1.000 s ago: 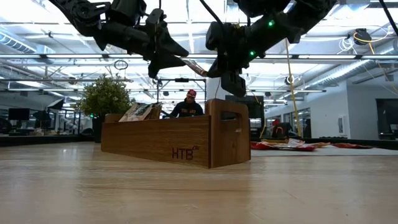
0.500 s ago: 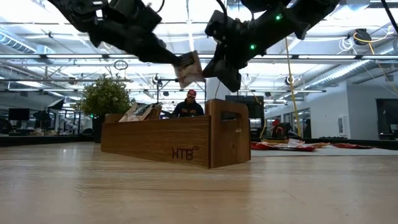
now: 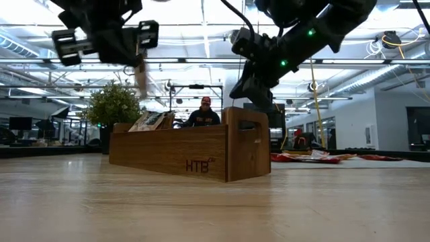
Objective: Pick & Place Tea
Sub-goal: Put the brown tea bag into the left section of the wooden organizer
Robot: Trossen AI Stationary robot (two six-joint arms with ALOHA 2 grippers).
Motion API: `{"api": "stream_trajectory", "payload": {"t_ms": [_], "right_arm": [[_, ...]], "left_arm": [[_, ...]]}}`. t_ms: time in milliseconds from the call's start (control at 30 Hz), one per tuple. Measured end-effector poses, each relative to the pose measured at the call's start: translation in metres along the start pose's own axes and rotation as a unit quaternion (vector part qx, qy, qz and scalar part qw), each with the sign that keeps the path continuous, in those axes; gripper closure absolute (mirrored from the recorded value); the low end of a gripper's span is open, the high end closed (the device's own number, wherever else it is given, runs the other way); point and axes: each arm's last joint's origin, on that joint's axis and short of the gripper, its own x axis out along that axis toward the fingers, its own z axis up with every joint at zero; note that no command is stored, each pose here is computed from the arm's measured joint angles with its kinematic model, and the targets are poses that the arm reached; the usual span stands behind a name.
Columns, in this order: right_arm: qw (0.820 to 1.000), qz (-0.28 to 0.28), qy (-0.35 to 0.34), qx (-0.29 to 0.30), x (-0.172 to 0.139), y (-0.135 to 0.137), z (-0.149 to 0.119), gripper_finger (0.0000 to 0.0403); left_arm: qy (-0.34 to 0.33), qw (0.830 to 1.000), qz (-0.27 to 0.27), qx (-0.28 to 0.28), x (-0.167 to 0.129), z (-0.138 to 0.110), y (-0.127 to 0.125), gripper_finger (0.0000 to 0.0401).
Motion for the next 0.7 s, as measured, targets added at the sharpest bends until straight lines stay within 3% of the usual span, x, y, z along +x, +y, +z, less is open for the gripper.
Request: {"api": "stream_trajectory", "payload": {"t_ms": [433, 700], "right_arm": [[1.0, -0.003, -0.002, 0.005, 0.001, 0.0, -0.004, 0.0403], [1.0, -0.003, -0.002, 0.006, 0.001, 0.0, -0.004, 0.0403]], "left_arm": [[0.018, 0.996, -0.08, -0.043, 0.037, -0.011, -0.006, 0.0399], [0.029, 0.993, -0.102, -0.058, 0.057, -0.022, -0.006, 0.0399]]}}
